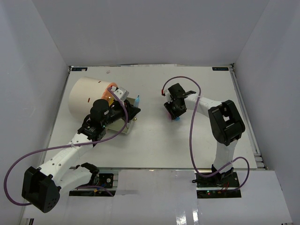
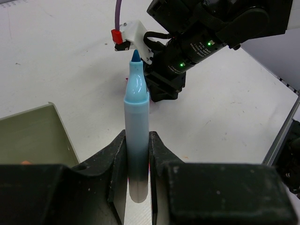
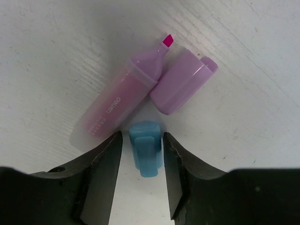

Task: Sort the stationery into containers
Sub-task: Close the pen cap on the pen.

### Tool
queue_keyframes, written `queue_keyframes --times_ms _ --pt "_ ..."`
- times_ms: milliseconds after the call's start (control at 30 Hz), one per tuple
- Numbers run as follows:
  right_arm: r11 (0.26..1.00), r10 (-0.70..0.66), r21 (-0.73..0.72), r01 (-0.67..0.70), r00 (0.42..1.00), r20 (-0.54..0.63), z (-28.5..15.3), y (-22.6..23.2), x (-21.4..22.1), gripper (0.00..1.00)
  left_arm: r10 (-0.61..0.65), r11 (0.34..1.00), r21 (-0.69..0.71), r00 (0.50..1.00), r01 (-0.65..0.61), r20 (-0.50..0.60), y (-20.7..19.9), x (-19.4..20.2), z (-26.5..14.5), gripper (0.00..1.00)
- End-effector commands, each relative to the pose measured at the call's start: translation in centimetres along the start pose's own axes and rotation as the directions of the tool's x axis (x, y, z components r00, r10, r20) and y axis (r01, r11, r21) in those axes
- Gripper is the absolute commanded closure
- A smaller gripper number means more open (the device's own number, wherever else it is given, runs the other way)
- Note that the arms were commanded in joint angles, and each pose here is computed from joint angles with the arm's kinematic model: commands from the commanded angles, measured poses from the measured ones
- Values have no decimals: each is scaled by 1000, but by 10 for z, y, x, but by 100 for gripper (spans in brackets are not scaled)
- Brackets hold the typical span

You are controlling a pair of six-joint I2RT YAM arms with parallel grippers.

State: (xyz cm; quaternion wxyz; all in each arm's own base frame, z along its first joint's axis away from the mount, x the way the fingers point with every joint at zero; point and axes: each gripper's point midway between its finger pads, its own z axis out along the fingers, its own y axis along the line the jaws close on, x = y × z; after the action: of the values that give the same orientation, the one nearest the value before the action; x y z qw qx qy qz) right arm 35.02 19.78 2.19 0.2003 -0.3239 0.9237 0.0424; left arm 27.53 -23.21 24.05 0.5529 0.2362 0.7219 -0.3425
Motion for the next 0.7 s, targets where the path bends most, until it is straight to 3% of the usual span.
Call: queue_keyframes --times_ms 0,333,567,667 --pt "1000 -19 17 18 1000 2 0 -3 -5 54 9 1000 19 1000 -10 10 -2 -1 -1 79" --pt "998 4 61 -8 998 64 -33 -9 -13 70 15 999 43 1000 -16 20 -7 -4 -2 79" --pt "994 81 56 -98 963 256 -103 2 -56 78 32 997 71 998 -35 52 -14 -9 -7 79" --pt "984 124 64 -163 906 404 -152 12 -89 78 37 995 86 997 -42 62 -17 -10 -8 78"
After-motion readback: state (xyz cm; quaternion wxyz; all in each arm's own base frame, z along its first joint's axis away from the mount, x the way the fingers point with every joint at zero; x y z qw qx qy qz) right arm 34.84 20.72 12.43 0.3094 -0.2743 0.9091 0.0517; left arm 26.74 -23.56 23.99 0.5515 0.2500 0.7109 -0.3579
